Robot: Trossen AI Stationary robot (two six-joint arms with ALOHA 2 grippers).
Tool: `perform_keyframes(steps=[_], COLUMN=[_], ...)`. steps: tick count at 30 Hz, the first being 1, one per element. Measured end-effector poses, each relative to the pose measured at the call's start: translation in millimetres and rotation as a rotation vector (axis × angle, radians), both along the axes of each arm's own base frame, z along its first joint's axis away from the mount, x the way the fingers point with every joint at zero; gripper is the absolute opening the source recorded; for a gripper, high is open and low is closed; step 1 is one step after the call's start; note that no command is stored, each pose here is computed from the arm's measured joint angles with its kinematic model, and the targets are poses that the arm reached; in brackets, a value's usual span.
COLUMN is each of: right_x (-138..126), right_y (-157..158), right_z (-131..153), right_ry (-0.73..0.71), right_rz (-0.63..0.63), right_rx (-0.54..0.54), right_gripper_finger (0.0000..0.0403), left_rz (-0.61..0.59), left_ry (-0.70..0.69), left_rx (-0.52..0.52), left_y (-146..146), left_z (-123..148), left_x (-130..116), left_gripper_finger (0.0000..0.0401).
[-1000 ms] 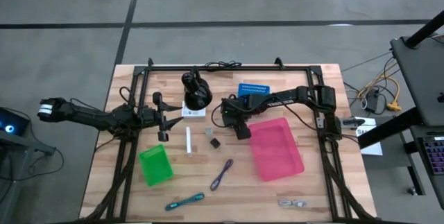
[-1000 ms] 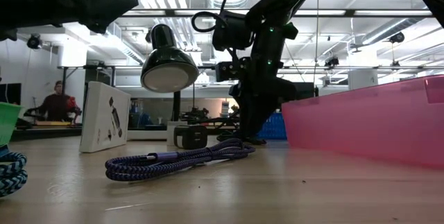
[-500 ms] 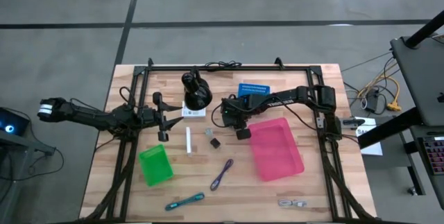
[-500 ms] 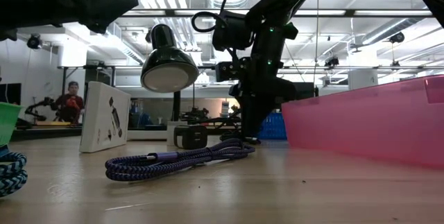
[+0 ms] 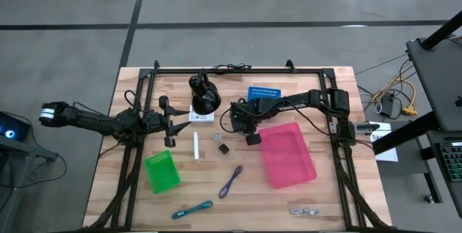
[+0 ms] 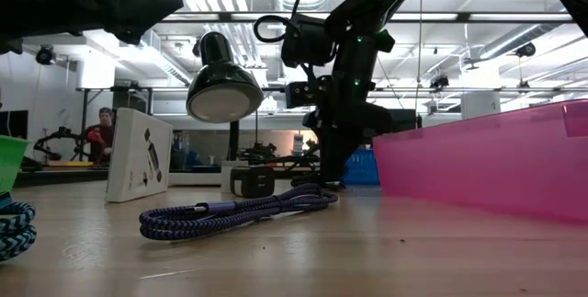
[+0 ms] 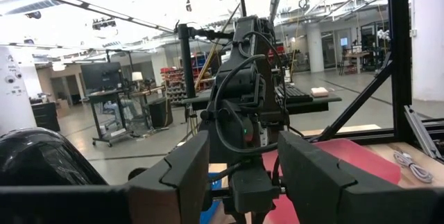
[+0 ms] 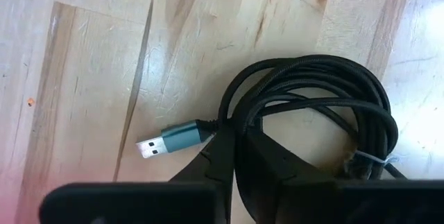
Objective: Pick and place items into bin
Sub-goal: Put the black charger cable into the pink bin
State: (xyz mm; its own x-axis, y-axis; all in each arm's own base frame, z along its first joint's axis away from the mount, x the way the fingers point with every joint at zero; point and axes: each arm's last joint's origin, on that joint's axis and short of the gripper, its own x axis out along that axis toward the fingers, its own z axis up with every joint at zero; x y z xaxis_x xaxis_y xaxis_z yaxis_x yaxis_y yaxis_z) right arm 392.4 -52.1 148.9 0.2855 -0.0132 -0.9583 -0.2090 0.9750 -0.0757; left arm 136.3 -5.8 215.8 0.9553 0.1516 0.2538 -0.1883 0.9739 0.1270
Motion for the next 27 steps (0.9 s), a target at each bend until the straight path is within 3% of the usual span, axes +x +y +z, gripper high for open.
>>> perform_keyframes(steps=[15, 27], right_x=[-1, -5], right_y=[2, 6], right_z=[5, 29], right_ry=[-0.012, -0.068], right_rz=[-0.028, -0.022], right_rx=[0.009, 0.004], right_gripper_finger=[0.001, 0.0009], left_rz=[0.0, 0.0], left_ry=[0.001, 0.001], left_rx=[0.0, 0.0], left_y=[0, 0], left_z=[0, 0], left_x=[0, 0], left_gripper_finger=[0.0157, 0.0157])
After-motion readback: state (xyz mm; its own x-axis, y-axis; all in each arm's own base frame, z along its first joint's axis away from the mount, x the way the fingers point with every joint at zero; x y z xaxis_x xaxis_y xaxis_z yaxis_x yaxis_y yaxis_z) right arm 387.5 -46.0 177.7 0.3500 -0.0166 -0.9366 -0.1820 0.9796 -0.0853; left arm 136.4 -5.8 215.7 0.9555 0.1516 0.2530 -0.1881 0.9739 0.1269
